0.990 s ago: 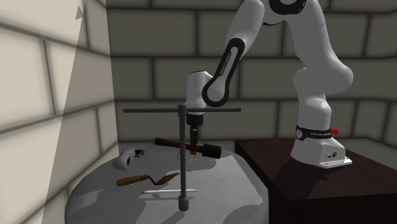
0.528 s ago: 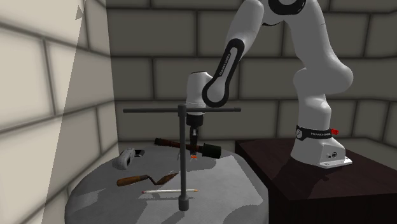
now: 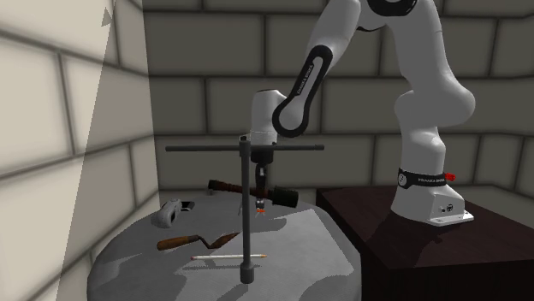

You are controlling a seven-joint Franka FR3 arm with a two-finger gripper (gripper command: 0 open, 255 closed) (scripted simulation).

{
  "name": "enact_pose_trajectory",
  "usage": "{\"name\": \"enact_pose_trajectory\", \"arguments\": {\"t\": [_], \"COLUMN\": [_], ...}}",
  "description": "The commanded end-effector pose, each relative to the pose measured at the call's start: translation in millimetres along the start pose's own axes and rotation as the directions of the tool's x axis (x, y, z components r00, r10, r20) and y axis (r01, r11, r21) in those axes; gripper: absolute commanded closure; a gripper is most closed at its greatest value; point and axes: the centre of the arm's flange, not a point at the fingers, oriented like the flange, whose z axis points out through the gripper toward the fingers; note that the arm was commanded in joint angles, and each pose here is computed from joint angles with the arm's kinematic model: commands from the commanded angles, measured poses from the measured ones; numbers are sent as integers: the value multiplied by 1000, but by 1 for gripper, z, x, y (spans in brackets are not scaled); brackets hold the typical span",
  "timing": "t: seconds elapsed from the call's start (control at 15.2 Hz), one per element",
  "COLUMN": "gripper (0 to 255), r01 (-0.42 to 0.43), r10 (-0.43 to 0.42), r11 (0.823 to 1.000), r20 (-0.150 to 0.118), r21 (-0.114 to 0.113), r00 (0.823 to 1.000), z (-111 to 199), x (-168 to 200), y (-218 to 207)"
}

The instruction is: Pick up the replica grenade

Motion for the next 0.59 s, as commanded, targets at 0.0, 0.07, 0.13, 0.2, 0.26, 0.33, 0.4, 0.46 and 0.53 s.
{"name": "enact_pose_trajectory", "arguments": {"t": [0.0,0.07,0.13,0.2,0.26,0.33,0.4,0.46,0.53], "gripper": [255,255,255,255,255,255,255,255,255], "r01": [0,0,0,0,0,0,0,0,0], "r10": [0,0,0,0,0,0,0,0,0], "r11": [1000,1000,1000,1000,1000,1000,1000,1000,1000], "r20": [0,0,0,0,0,0,0,0,0], "r21": [0,0,0,0,0,0,0,0,0], "r00": [1000,1000,1000,1000,1000,1000,1000,1000,1000], "z": [-11,-16,-21,-27,-32,-37,-42,-48,-53], "x": [1,2,2,2,3,3,4,4,4], "y": [0,0,0,0,0,0,0,0,0]}}
